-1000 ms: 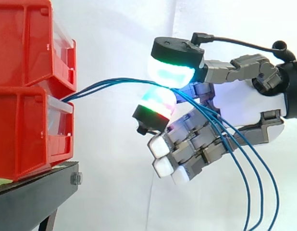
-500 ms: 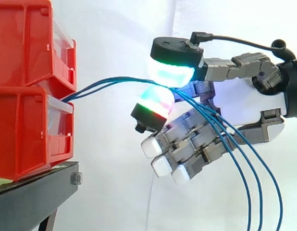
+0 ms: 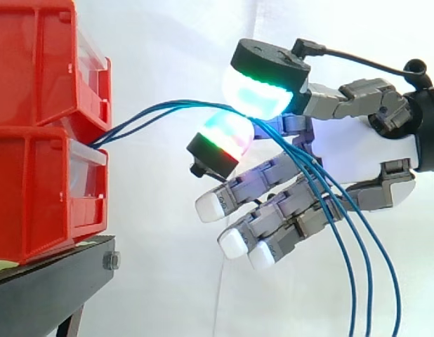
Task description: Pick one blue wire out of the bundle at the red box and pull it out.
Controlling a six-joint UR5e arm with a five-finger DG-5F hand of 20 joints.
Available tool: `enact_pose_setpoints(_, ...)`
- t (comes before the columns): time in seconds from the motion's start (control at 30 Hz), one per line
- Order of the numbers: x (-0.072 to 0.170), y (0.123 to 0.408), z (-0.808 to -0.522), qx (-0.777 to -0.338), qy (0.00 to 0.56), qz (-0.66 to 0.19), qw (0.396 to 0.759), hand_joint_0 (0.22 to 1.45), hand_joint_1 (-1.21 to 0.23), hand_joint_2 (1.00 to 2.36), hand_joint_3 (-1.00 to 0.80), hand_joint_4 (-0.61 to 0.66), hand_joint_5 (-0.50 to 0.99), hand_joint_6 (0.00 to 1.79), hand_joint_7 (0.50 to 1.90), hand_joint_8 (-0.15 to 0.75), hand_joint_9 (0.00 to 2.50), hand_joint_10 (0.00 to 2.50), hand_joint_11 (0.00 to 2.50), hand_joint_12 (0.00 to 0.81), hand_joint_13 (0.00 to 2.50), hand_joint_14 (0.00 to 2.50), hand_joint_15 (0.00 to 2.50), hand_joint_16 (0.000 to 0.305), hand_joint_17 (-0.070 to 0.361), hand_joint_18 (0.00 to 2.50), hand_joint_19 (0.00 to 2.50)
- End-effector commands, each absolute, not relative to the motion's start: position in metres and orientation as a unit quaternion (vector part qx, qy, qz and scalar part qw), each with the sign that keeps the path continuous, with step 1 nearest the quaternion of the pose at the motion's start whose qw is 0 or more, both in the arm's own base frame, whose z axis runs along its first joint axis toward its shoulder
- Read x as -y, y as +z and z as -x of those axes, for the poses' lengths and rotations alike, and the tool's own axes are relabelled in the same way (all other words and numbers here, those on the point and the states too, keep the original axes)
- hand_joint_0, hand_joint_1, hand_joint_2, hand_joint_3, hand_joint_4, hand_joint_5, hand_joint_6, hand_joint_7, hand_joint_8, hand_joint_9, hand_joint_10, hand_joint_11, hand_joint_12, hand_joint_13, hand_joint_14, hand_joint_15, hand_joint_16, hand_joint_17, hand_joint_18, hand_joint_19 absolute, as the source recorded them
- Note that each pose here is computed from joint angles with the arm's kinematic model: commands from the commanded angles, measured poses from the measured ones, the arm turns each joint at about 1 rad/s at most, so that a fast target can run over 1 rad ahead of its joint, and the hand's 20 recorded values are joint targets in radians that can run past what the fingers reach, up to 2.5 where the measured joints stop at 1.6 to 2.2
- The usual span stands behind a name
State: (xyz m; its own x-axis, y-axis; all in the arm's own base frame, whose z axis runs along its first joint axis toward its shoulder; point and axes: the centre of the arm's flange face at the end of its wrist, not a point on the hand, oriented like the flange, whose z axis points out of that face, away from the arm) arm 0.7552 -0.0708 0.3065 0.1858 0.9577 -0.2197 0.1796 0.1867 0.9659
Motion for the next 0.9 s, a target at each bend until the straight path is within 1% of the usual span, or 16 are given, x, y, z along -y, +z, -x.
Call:
enact_pose_setpoints(0.0,0.0708,0.306,-0.7553,-0.534,0.35,-0.533,0.556,0.59,-0.87,1.0,-0.5,-0.27,-0.14,0.86,1.07,0.165,0.74,0.01,0.24,0.365,0.67,0.02,0.39,0.045,0.101,0.62,0.4)
enact_pose_setpoints(0.03,0.0708,0.3071,-0.7551,-0.533,0.35,-0.533,0.556,0.56,-0.84,1.0,-0.5,-0.26,-0.13,0.86,1.03,0.17,0.75,0.01,0.24,0.367,0.67,0.01,0.4,0.045,0.102,0.61,0.41)
enact_pose_setpoints(0.13,0.0708,0.306,-0.7553,-0.534,0.35,-0.533,0.556,0.51,-0.76,1.0,-0.5,-0.23,-0.1,0.82,1.02,0.187,0.78,0.01,0.24,0.381,0.67,0.01,0.4,0.048,0.109,0.61,0.42)
enact_pose_setpoints(0.17,0.0708,0.3071,-0.7551,-0.533,0.35,-0.533,0.556,0.51,-0.75,1.0,-0.5,-0.23,-0.1,0.82,1.01,0.186,0.78,0.01,0.23,0.38,0.67,0.01,0.4,0.048,0.109,0.61,0.42)
enact_pose_setpoints(0.2,0.0708,0.306,-0.7553,-0.534,0.35,-0.533,0.556,0.49,-0.73,1.0,-0.5,-0.2,-0.08,0.77,0.99,0.179,0.79,0.0,0.19,0.383,0.67,0.01,0.38,0.049,0.111,0.62,0.42)
enact_pose_setpoints(0.23,0.0708,0.3071,-0.7551,-0.533,0.35,-0.533,0.556,0.48,-0.76,1.0,-0.5,-0.15,-0.04,0.64,1.16,0.162,0.79,0.0,0.12,0.383,0.66,0.01,0.34,0.05,0.113,0.62,0.39)
enact_pose_setpoints(0.27,0.0708,0.306,-0.7553,-0.534,0.35,-0.533,0.556,0.48,-0.76,1.0,-0.5,-0.15,-0.04,0.64,1.16,0.162,0.79,0.0,0.12,0.383,0.66,0.01,0.34,0.05,0.113,0.62,0.39)
enact_pose_setpoints(0.3,0.0708,0.306,-0.7553,-0.534,0.35,-0.533,0.556,0.47,-0.79,1.0,-0.5,-0.11,-0.04,0.64,1.11,0.16,0.79,0.0,0.1,0.382,0.66,0.01,0.33,0.05,0.112,0.63,0.38)
enact_pose_setpoints(0.37,0.0708,0.3071,-0.7551,-0.533,0.35,-0.533,0.556,0.47,-0.85,1.0,-0.5,-0.1,-0.02,0.56,1.28,0.159,0.78,0.0,0.09,0.378,0.65,0.01,0.33,0.049,0.11,0.63,0.37)
enact_pose_setpoints(0.4,0.0708,0.3071,-0.7551,-0.533,0.35,-0.533,0.556,0.47,-0.87,1.0,-0.5,-0.09,-0.01,0.53,1.31,0.157,0.78,0.0,0.09,0.378,0.65,0.01,0.33,0.049,0.11,0.63,0.36)
enact_pose_setpoints(0.5,0.0708,0.306,-0.7553,-0.534,0.35,-0.533,0.556,0.45,-0.87,1.0,-0.5,-0.08,-0.01,0.51,1.33,0.16,0.77,0.0,0.11,0.381,0.65,0.01,0.32,0.05,0.112,0.63,0.36)
enact_pose_setpoints(0.53,0.0708,0.3067,-0.7556,-0.533,0.35,-0.533,0.556,0.44,-0.85,1.0,-0.5,-0.07,-0.01,0.51,1.31,0.165,0.77,0.0,0.11,0.388,0.65,0.01,0.33,0.051,0.116,0.63,0.37)
enact_pose_setpoints(0.63,0.0708,0.306,-0.7553,-0.534,0.35,-0.533,0.556,0.42,-0.78,1.0,-0.5,-0.06,-0.01,0.5,1.32,0.179,0.77,0.0,0.12,0.404,0.64,0.01,0.33,0.054,0.121,0.63,0.37)
enact_pose_setpoints(0.7,0.0708,0.306,-0.7553,-0.533,0.351,-0.534,0.555,0.41,-0.76,1.0,-0.5,-0.07,-0.01,0.5,1.32,0.182,0.78,0.0,0.12,0.407,0.64,0.01,0.34,0.054,0.122,0.63,0.37)
enact_pose_setpoints(0.73,0.0708,0.306,-0.7553,-0.533,0.351,-0.534,0.555,0.41,-0.72,1.0,-0.5,-0.07,-0.01,0.51,1.32,0.188,0.79,0.0,0.12,0.409,0.65,0.01,0.34,0.054,0.122,0.63,0.38)
enact_pose_setpoints(0.87,0.0708,0.306,-0.7553,-0.532,0.351,-0.534,0.555,0.44,-0.69,1.0,-0.5,-0.08,0.0,0.51,1.36,0.176,0.81,0.0,0.13,0.4,0.65,0.01,0.34,0.052,0.117,0.61,0.39)
